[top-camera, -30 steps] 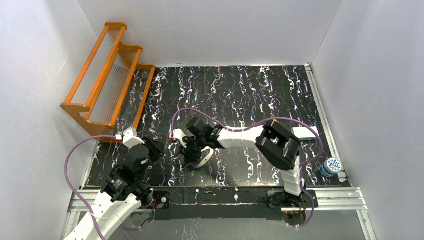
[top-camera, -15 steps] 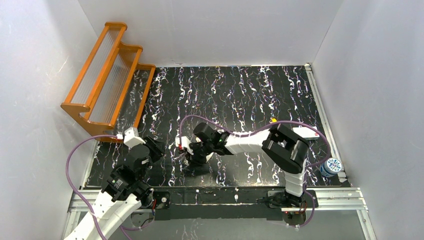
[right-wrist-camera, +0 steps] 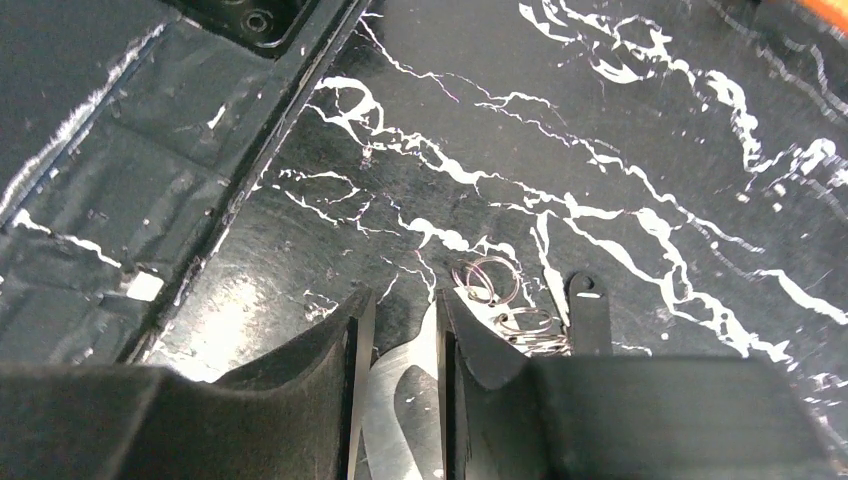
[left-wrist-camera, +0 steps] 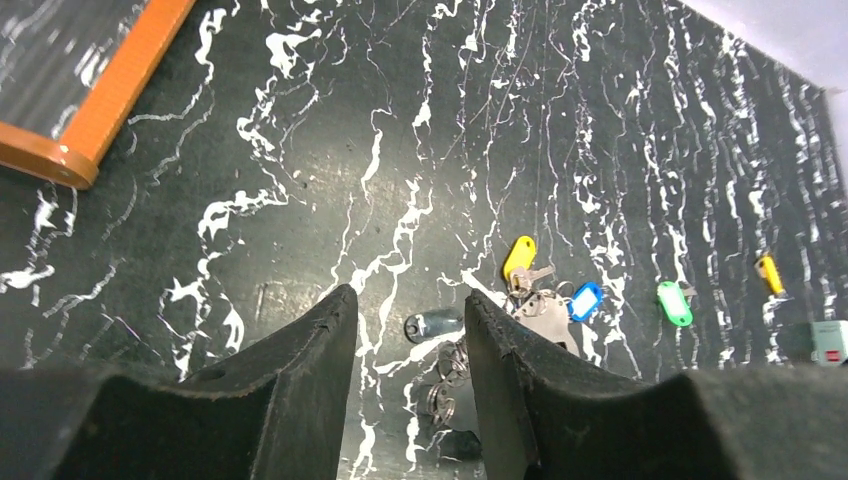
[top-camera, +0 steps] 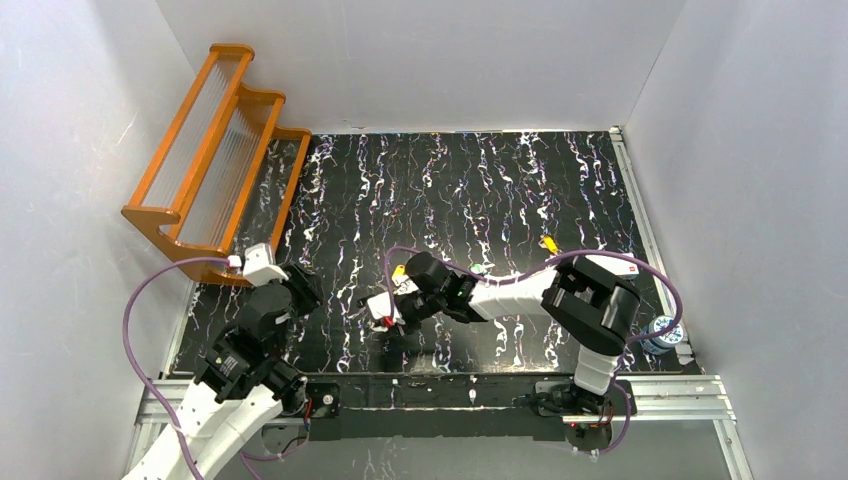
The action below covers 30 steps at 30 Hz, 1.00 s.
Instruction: Put the keys on the keyring
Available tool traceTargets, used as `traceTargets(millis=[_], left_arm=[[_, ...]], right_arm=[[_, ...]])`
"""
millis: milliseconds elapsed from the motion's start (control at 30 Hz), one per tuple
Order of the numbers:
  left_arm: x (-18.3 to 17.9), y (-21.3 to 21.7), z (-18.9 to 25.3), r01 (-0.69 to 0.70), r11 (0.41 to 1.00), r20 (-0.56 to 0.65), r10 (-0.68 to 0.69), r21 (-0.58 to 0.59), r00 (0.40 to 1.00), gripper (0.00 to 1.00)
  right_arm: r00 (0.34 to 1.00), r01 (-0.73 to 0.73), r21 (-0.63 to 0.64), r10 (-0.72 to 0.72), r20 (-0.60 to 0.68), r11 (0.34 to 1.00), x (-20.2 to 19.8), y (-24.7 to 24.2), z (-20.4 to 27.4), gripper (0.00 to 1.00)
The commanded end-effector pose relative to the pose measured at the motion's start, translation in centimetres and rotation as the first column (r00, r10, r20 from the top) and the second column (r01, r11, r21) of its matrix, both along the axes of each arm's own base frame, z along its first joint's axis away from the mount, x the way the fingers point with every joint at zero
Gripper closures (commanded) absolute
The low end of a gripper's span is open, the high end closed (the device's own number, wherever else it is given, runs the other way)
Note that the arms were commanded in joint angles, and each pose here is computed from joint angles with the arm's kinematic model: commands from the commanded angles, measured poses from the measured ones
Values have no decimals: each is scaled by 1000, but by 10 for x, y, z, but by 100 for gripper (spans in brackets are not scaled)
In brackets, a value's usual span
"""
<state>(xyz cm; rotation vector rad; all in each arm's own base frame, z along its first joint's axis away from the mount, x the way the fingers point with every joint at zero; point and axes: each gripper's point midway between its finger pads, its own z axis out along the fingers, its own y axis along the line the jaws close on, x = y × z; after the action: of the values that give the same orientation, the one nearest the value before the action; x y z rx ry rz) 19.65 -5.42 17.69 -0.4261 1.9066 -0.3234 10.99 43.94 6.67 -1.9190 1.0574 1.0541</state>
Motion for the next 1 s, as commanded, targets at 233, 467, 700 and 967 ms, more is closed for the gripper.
traceTargets(millis=[233, 467, 700, 967], left_arm=[[17, -10, 19, 183, 932, -56, -174, 313, 983, 56], [15, -32, 24, 306, 904, -23, -314, 298, 949, 55], [14, -30, 29, 288, 916, 21, -305, 279, 952, 54], [14, -32, 27, 295, 914, 13, -311, 278, 950, 54]], right_arm=[[955, -149, 151, 103, 278, 977, 16, 29, 20, 63], [929, -224, 80, 187, 320, 971, 18, 37, 1, 63], [905, -240, 4, 222, 363, 971, 22, 28, -17, 65], [895, -247, -19, 235, 378, 969, 24, 26, -24, 67]])
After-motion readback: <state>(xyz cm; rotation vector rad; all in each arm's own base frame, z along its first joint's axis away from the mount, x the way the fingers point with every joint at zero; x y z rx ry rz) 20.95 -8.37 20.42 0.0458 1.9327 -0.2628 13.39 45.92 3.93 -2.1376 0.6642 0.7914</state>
